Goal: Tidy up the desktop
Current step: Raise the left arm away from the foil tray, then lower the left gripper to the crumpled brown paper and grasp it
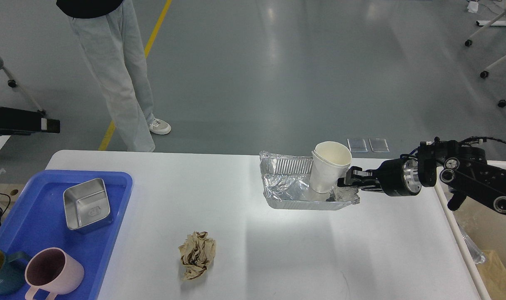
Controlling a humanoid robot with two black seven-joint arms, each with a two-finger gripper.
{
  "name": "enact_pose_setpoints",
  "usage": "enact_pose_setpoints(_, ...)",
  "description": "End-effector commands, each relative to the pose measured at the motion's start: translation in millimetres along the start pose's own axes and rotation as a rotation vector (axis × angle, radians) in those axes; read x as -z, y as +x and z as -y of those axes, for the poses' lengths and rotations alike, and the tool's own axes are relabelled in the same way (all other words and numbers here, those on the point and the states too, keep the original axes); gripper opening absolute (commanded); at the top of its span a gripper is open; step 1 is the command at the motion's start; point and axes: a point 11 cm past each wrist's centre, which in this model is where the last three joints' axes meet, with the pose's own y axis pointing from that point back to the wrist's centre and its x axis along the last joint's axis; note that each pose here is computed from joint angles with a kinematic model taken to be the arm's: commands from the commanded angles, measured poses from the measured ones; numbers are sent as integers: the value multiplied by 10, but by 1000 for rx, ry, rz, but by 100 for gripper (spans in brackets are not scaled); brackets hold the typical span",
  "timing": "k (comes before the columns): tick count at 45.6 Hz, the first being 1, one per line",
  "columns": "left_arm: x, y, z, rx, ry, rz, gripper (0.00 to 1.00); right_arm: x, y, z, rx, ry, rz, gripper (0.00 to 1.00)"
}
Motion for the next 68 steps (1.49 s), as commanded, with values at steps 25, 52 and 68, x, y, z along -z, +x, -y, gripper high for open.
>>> enact_pose_setpoints(25, -288, -796, 1739, 230, -6, 40, 79, -32, 13, 8, -5, -7, 7, 0)
enact_pose_setpoints(52, -259, -1762, 2453, 416, 23, 28, 79, -53, 2, 45, -4, -10, 15, 0)
enact_pose_setpoints(68, -481, -2070, 2826, 419, -2, 61, 79, -47, 0, 46, -3, -8, 15, 0)
